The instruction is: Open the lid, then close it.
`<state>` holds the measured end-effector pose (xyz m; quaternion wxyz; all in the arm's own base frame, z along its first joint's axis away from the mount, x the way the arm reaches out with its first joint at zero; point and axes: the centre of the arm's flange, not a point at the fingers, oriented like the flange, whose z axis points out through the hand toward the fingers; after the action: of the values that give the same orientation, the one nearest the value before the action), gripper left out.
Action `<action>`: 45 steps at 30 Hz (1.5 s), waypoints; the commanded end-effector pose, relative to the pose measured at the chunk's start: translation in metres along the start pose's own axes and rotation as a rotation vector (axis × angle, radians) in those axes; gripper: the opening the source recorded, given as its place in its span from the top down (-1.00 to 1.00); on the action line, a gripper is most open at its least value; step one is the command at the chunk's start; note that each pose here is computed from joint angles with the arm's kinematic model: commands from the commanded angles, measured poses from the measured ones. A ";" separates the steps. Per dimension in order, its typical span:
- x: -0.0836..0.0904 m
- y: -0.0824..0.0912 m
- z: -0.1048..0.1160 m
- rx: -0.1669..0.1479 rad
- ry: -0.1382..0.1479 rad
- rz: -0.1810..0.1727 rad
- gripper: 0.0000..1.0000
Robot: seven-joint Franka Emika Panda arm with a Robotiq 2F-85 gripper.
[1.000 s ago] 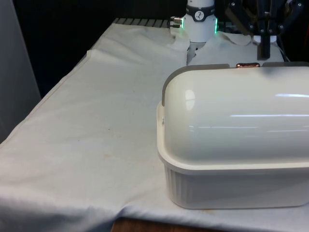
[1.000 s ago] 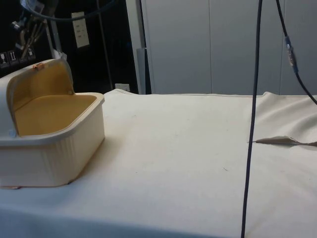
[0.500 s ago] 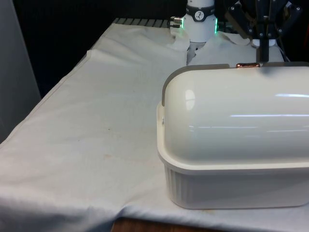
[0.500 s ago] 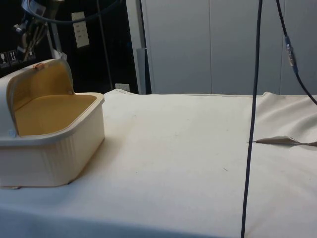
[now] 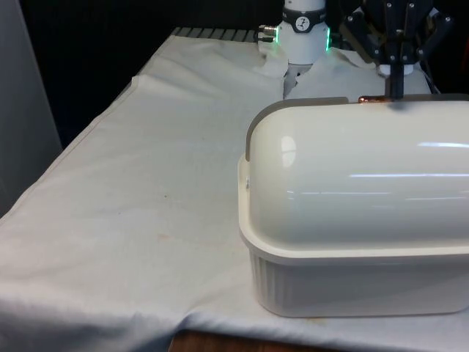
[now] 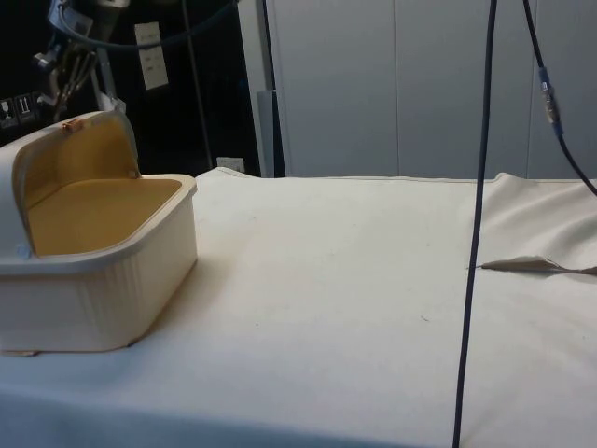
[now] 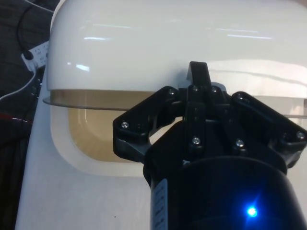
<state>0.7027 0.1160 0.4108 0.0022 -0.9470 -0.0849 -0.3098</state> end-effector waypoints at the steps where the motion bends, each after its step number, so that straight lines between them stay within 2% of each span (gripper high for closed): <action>1: -0.003 0.000 -0.001 0.001 -0.007 0.002 1.00; 8: -0.005 0.001 0.002 0.000 -0.011 0.001 1.00; 24: -0.021 0.002 -0.007 0.003 -0.036 0.003 1.00; 30: -0.033 0.000 -0.016 0.008 -0.055 0.005 1.00; 31: -0.031 0.001 -0.014 0.007 -0.051 0.003 1.00; 38: -0.046 -0.003 -0.022 0.015 -0.077 0.007 1.00; 39: -0.044 -0.001 -0.020 0.012 -0.072 0.004 1.00; 45: -0.059 -0.005 -0.021 0.021 -0.107 0.007 1.00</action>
<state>0.6450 0.1091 0.3941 0.0061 -0.9614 -0.0858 -0.2612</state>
